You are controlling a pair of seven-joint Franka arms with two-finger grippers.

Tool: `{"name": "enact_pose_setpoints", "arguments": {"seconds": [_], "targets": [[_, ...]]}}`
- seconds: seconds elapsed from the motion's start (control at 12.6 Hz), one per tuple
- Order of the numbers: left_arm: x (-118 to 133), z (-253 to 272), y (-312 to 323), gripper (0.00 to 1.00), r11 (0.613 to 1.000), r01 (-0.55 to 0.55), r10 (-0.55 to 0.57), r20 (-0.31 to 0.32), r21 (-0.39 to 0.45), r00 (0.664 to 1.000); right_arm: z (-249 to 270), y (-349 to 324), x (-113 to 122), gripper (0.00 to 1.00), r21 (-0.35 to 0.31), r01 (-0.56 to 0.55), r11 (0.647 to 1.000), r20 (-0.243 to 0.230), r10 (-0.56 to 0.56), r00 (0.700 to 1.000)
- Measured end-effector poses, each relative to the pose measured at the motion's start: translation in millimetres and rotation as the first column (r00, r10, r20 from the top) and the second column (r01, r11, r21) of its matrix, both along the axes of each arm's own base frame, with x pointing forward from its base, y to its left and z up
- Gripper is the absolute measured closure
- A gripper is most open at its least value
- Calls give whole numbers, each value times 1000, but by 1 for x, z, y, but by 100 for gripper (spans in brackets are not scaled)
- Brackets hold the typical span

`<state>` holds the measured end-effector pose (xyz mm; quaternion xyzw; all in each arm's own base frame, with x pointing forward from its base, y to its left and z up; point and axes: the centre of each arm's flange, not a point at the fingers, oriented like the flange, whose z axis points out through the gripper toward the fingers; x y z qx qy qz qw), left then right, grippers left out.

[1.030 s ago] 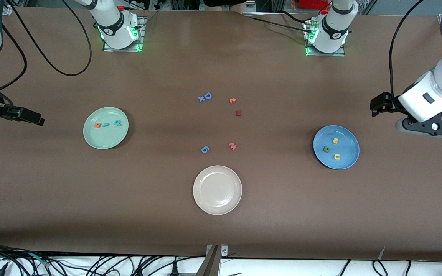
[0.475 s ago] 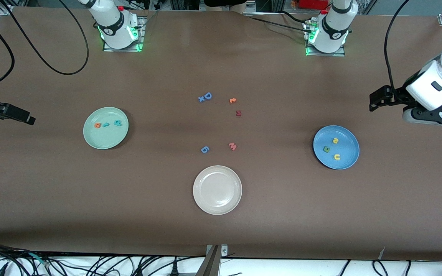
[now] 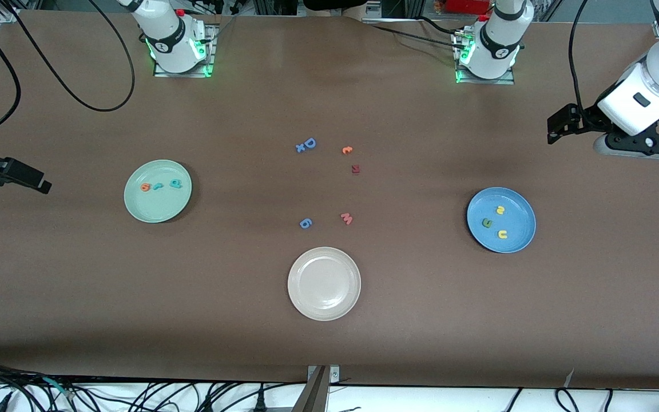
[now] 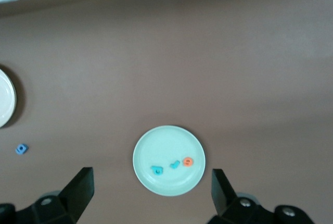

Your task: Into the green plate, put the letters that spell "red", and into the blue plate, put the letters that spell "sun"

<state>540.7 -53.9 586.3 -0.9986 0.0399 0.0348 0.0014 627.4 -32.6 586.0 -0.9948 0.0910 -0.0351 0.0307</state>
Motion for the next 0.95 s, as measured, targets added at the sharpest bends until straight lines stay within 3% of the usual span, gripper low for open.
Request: {"name": "enact_pose_setpoints", "arguments": {"seconds": [0.32,0.55,0.95], "targets": [[-1,-2,-3,0,1000,6,-6,-5,1,1000,20,5,-9,0,0,-4,1000,23,4,1000],[-1,-1,-4,0,1000,6,-6,-3,1,1000,13,7,-1,0,9,70,997,42,-71,997],[-2,-1,-4,0,1000,6,-6,-3,1,1000,-1,6,5,0,11,102,995,22,-103,994]]}}
